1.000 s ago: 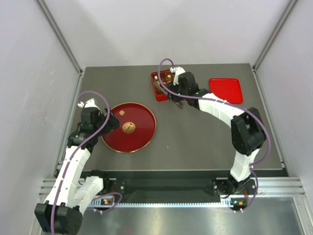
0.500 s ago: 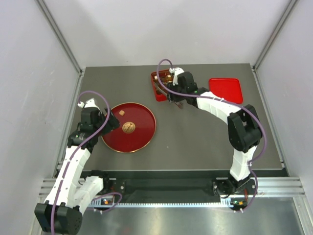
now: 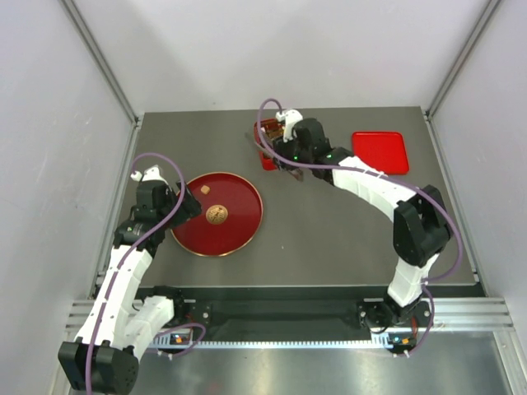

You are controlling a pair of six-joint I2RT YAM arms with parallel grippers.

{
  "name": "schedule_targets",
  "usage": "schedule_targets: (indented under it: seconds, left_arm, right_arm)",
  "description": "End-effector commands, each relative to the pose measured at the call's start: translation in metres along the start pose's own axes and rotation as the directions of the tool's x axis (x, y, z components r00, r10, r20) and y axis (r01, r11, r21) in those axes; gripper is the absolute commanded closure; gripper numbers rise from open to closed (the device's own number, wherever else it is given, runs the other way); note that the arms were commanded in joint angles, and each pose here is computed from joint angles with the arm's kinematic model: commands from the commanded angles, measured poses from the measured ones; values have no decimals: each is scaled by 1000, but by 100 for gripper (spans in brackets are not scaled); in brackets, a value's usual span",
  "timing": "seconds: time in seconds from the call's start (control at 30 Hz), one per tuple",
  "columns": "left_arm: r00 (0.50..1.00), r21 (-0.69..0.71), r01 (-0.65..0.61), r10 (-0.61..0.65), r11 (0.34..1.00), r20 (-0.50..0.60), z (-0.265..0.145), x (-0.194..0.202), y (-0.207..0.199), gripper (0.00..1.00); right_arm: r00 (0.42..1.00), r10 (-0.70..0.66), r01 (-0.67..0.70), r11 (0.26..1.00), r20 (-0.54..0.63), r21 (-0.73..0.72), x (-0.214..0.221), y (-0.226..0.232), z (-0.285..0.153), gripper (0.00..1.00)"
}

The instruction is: Pack the chocolate

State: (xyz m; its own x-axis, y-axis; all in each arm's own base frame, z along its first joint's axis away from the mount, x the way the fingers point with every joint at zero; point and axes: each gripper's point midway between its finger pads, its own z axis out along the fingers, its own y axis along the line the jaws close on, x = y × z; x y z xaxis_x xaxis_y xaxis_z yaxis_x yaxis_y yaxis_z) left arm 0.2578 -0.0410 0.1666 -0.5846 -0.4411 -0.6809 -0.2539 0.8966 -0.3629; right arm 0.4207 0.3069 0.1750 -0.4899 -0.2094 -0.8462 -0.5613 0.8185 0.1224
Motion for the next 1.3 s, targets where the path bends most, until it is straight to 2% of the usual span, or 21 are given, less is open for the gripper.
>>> schedule_targets:
  seconds: [0.0,0.2,0.5,0.73,1.27]
  left_arm:
    - [999,18,4,-5,1000,43,-6,-11,-5,11]
    - [999,20,6,-7,1000,43,-6,-11,-6,11]
    - [999,26,4,-5,1000,44,-6,-12,-7,11]
    - [999,29,3,-4,1000,40,-6,-11,-8,11]
    - [999,28,4,-5,1000,41,-6,-11,-7,11]
  right_arm:
    - [993,-83,91,991,89,-94,-23,53,-20,57]
    - [989,-134,145,970,65,-197,7,117,-11,57]
    - [987,-158,154,948,9,-277,36,165,14,58]
    - [984,-174,151,942,-49,-300,59,178,37,57]
    - [981,-172,136,941,-91,-310,70,185,60,57]
